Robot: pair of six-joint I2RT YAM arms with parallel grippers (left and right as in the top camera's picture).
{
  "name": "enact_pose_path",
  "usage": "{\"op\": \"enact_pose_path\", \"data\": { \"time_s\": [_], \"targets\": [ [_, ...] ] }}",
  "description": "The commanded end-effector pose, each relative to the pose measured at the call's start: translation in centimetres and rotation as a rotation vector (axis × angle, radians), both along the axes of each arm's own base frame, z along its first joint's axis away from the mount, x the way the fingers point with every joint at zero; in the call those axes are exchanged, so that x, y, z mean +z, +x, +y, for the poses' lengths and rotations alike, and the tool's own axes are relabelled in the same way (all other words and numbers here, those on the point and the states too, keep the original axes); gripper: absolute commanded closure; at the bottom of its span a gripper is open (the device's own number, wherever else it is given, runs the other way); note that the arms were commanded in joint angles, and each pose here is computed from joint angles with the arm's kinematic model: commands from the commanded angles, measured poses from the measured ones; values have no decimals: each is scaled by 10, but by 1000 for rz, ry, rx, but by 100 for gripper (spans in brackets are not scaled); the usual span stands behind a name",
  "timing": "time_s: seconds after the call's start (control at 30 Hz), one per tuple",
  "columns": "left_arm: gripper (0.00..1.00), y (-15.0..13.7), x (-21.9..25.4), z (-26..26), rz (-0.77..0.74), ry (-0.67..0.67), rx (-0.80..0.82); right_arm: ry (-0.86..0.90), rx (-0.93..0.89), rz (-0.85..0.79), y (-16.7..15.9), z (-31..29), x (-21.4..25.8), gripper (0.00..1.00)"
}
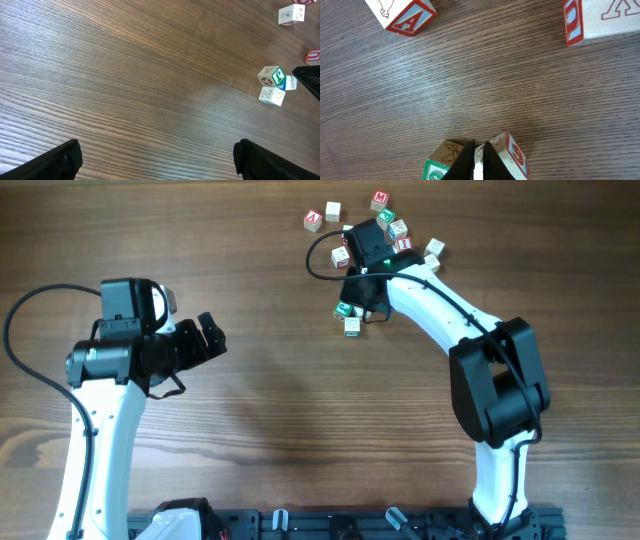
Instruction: Form a circle
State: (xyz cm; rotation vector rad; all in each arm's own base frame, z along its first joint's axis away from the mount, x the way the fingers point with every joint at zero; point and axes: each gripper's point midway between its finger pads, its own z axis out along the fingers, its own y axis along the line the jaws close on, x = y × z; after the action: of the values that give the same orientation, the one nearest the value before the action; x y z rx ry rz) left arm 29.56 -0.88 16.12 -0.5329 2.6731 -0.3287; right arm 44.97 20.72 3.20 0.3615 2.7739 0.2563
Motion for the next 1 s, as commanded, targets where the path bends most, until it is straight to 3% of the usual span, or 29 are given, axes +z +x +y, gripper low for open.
{"op": "enact_pose_path", "data": {
  "time_s": [0.0,0.97],
  "targets": [
    [0,-2,1,1,-10,8,-14,-26,-21,31,-4,-6,-15,92],
    [0,-2,1,1,-10,9,-13,17,-16,-25,10,3,-12,92]
  ]
}}
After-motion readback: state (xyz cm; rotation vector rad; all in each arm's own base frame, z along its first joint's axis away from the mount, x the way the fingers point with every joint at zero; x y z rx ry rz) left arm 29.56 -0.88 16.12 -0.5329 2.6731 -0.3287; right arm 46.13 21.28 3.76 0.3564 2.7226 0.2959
